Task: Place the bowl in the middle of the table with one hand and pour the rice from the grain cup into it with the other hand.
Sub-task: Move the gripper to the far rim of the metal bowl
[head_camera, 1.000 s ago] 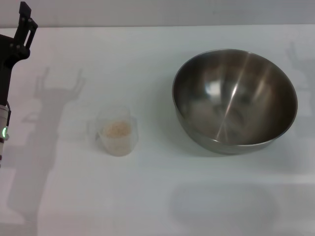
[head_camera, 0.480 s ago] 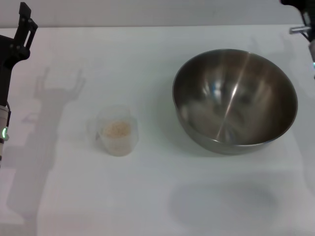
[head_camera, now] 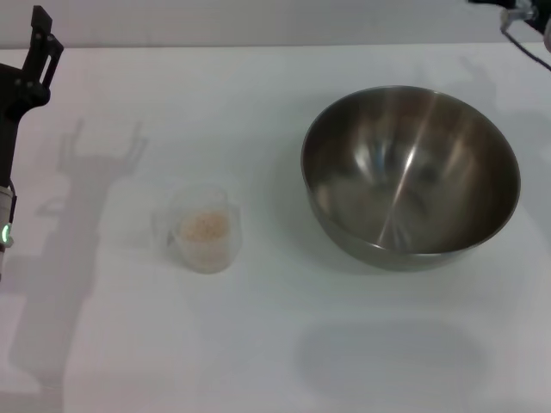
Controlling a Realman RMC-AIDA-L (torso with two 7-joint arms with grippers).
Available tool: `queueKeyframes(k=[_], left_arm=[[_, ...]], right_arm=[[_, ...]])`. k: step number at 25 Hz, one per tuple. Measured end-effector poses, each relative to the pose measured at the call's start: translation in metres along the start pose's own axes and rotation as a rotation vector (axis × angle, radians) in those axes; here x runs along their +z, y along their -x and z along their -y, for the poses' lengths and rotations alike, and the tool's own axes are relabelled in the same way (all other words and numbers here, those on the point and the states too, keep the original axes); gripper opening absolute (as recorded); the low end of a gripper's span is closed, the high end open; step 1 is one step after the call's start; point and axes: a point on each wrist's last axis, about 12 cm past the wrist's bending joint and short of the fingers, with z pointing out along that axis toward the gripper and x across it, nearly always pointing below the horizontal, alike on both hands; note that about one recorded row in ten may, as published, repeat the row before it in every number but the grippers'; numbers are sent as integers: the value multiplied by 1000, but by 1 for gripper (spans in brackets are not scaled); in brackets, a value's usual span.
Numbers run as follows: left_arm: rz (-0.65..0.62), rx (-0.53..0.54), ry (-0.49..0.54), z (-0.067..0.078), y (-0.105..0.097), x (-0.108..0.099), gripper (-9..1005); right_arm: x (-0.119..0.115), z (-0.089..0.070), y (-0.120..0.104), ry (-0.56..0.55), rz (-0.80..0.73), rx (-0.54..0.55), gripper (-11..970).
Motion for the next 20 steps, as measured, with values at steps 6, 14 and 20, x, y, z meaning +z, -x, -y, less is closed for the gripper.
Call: queueKeyframes(k=[6, 14, 20], left_arm=[[-3, 4, 8, -2, 0, -1, 871], [-5, 6, 16, -4, 0, -3, 871], [-4, 6, 17, -5, 0, -2, 870]], right_arm=[[-9, 4, 33, 72, -316, -17, 815], [-5, 20, 44, 109, -658, -11, 815], [2, 30, 33, 102, -773, -30, 815]])
